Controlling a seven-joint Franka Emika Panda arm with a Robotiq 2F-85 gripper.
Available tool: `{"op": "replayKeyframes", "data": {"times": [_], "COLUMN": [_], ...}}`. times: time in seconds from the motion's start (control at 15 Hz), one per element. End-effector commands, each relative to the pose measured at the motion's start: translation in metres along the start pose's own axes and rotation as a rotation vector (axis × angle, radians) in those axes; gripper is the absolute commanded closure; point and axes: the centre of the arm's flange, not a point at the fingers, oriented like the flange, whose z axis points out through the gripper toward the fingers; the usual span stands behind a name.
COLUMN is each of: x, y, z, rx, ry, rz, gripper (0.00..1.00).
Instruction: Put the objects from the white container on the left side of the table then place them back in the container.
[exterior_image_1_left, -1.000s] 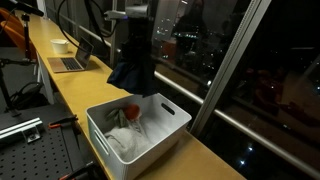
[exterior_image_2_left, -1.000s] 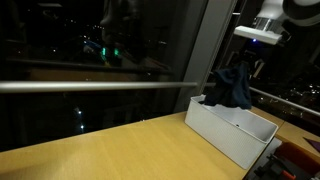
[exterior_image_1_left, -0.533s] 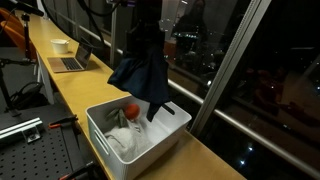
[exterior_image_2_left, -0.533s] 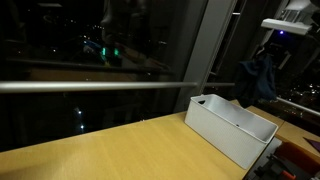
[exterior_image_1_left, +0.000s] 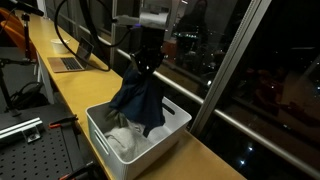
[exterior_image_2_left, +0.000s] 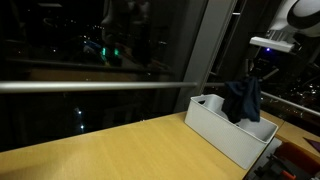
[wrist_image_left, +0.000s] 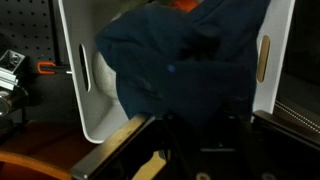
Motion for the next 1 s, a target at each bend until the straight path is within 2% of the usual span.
{"op": "replayKeyframes", "data": {"times": [0.0,0.33,0.4,0.47,0.53,0.6,0.93], "x": [0.000,-0.020,-0.028,-0.013,-0.019,-0.023,-0.026], "y": [-0.003,0.028,0.041,0.012,0.019,0.024,0.030], "z": [0.022,0.047,0.055,0.051,0.057,0.061,0.059], "rx": [0.015,0.046,0.055,0.016,0.019,0.019,0.029], "ry": [-0.030,-0.021,-0.018,-0.013,-0.013,-0.014,-0.012], "rz": [-0.032,-0.108,-0.142,-0.092,-0.110,-0.120,-0.128], "gripper": [0.35,0.01,0.00,0.08,0.02,0.00,0.00]}}
